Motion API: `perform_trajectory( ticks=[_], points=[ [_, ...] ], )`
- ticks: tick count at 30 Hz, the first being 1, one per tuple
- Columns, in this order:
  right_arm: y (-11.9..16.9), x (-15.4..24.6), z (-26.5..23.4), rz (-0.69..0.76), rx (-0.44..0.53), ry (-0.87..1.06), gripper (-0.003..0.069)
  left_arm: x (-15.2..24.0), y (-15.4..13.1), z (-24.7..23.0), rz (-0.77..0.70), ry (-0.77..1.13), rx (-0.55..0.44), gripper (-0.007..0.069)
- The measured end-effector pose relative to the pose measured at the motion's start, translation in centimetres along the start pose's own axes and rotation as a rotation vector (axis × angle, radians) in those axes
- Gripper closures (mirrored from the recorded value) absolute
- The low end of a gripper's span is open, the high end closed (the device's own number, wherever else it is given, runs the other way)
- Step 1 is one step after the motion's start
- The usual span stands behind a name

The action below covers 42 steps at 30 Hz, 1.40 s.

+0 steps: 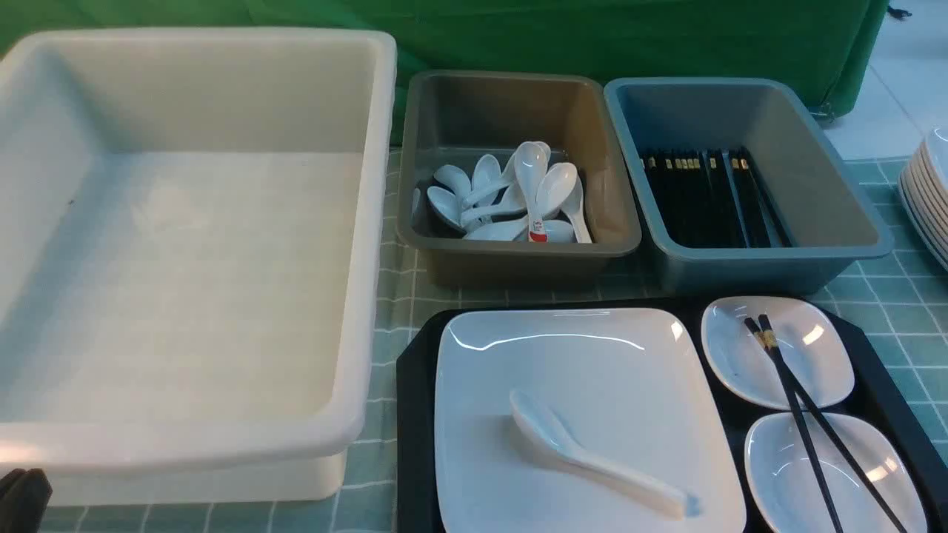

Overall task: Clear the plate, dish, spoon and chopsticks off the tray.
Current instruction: Use the right arm to grab a pair of chopsticks from the plate

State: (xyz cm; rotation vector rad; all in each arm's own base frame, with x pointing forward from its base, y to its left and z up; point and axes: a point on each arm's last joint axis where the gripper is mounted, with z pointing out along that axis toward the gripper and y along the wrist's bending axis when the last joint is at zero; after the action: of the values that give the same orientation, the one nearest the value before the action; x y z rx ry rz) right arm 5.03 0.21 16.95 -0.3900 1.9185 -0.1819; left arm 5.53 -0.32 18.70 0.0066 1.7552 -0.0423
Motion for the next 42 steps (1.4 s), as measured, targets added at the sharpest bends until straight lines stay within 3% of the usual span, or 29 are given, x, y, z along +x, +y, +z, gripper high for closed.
perform_trajectory(
  ticks=[19, 21, 25, 29, 33, 37, 42],
  points=[
    [0.0, 0.0, 0.0, 0.000, 0.000, 0.000, 0.0417, -0.2, 0.0, 0.0, -0.004, -0.019, -0.001, 0.0608],
    [0.0, 0.0, 0.0, 0.000, 0.000, 0.000, 0.0417, -0.6, 0.0, 0.0, -0.060, -0.071, 0.004, 0.0608],
    [-0.1, -0.1, 0.0, -0.009, 0.006, -0.008, 0.0417, -2.0, 0.1, -0.2, -0.349, -0.219, 0.023, 0.0608],
    [-0.3, -0.5, 0.0, -0.044, 0.032, -0.057, 0.0417, -2.8, 0.5, -0.5, -0.522, -0.319, 0.025, 0.0608],
    [-0.5, -1.6, -0.2, -0.016, 0.061, -0.177, 0.0417, -3.5, 0.9, -0.8, -0.556, -0.417, 0.007, 0.0608],
    [-0.8, -2.9, -0.5, 0.124, 0.074, -0.332, 0.0417, -4.1, 1.3, -1.1, -0.597, -0.503, 0.001, 0.0608],
    [-1.0, -3.3, -0.7, 0.278, 0.053, -0.388, 0.0417, -4.3, 1.4, -1.2, -0.626, -0.522, 0.005, 0.0608]
  ],
)
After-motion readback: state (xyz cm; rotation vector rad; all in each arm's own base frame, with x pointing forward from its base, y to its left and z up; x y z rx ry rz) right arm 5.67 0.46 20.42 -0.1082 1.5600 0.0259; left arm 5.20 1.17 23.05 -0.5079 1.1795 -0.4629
